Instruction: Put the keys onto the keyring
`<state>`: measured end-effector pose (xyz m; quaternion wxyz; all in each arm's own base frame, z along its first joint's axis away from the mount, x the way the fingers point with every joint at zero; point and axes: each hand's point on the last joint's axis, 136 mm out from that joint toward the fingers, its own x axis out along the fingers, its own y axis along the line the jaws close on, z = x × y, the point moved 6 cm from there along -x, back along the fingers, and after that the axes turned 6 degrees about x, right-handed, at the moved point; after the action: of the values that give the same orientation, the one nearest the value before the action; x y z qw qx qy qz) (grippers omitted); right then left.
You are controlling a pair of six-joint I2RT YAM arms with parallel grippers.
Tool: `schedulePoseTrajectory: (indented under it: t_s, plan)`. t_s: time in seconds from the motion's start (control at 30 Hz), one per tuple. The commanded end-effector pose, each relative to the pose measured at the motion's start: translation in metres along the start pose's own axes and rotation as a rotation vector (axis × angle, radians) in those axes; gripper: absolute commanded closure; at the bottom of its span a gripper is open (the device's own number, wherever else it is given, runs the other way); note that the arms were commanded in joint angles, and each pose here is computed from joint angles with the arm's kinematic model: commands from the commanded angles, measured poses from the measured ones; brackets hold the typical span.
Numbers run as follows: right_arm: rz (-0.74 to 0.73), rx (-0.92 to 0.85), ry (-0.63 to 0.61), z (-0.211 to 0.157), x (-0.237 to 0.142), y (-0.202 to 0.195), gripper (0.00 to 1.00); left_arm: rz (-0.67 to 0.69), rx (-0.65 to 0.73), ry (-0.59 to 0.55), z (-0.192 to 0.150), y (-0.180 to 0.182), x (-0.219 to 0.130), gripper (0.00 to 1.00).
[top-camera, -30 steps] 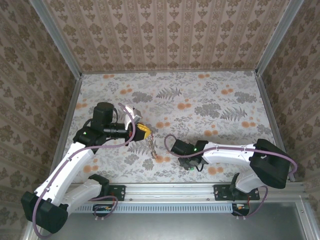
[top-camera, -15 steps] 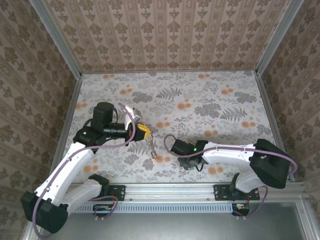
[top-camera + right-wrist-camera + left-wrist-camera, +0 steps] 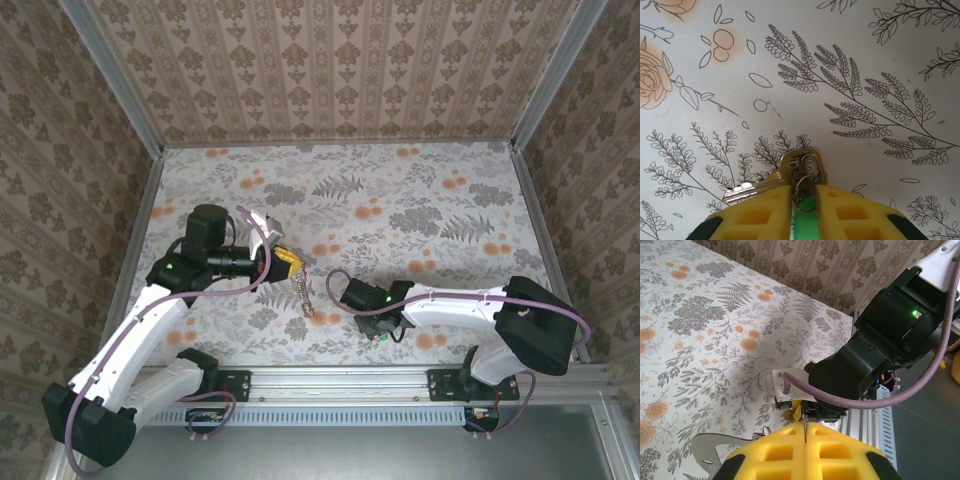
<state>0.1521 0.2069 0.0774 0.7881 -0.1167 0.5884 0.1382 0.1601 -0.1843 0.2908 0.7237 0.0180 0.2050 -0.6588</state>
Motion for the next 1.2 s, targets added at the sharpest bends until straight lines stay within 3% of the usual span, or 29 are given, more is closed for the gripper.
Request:
schedulePoseTrajectory:
  t_s: [0.0, 1.17]
  plan:
    - [-0.030, -0.005, -0.003, 0.0000, 0.0026, -0.0042, 0.81, -0.009, 0.011, -0.024, 0.0052, -0.0026, -0.0022, 1.00]
    - [-0.042, 0.020, -0.021, -0.0022, 0.0032, -0.0124, 0.87, -0.006, 0.014, -0.032, 0.0059, -0.0038, -0.0035, 1.00]
